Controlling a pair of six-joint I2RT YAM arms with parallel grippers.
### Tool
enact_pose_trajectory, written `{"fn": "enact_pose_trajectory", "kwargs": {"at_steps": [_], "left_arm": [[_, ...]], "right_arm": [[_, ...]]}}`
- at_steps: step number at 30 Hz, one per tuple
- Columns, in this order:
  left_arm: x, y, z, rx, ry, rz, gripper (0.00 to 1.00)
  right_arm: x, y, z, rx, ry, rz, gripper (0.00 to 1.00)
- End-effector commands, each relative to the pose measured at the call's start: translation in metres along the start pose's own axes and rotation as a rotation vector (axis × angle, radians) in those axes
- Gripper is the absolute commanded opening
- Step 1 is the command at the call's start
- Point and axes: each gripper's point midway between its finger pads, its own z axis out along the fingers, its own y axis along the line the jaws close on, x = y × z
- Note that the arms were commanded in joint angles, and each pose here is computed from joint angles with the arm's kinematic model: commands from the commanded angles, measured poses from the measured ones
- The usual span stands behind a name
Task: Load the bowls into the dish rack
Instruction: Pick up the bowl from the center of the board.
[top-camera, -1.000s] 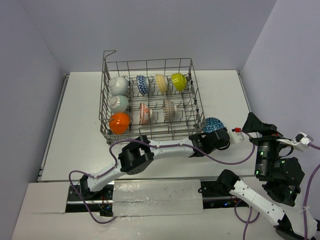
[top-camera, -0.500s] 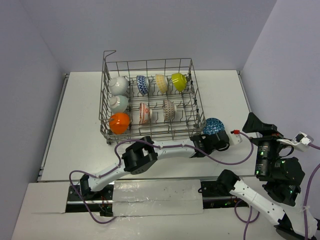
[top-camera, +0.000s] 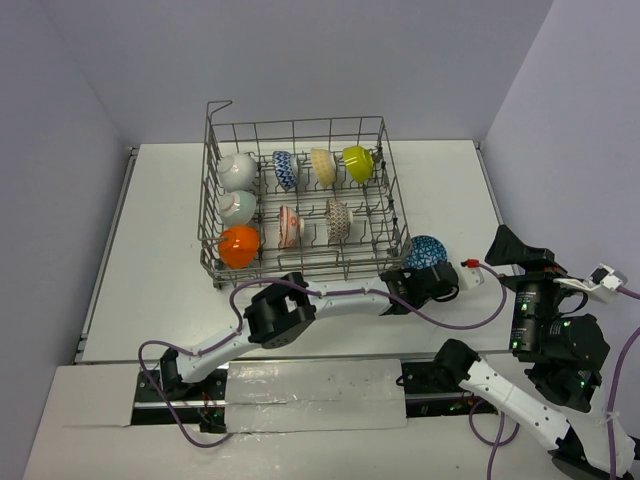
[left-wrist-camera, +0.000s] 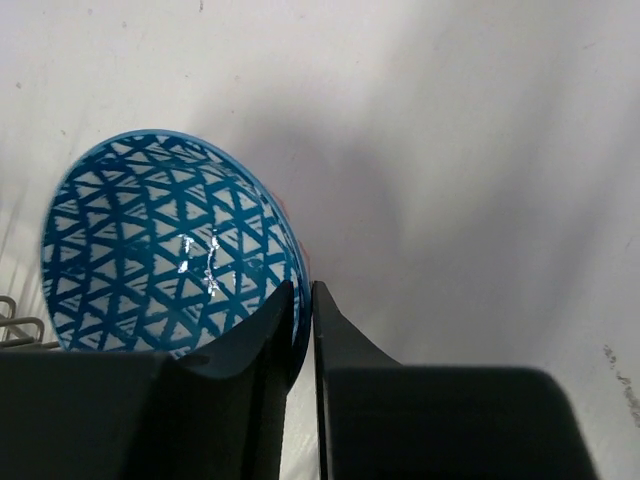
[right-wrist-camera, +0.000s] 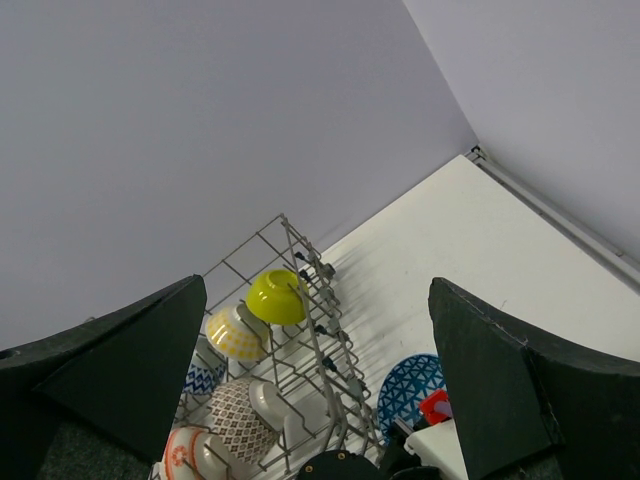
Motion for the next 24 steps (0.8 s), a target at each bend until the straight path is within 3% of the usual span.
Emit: {"fn": "enact_pose_trajectory", "kwargs": {"at_steps": [1, 5, 16, 19, 24], "left_arm": [[-0.029, 0.017, -0.012, -0.056, -0.062, -0.02, 0.15], [-0.037, 0.019, -0.019, -0.05, -0.084, -0.035, 0.01], [-0.049, 0.02, -0.036, -0.008, -0.103, -0.057, 0.0], [-0.065, 0.022, -0.052, 0.027, -0.172, -0.072, 0.0], [-0.076, 0.02, -0.067, 0.085, -0.189, -0.08, 0.0]], "right_arm": [[-0.004, -0.003, 0.0, 0.014, -0.016, 0.03, 1.0], [-0.005, -0.003, 0.0, 0.013, -0.016, 0.032, 1.0], [-0.005, -0.003, 0.0, 0.012, -0.016, 0.035, 1.0], [-0.005, -0.003, 0.0, 0.015, -0.016, 0.029, 1.0], [-0.007, -0.005, 0.0, 0.02, -0.021, 0.038, 0.99]]}}
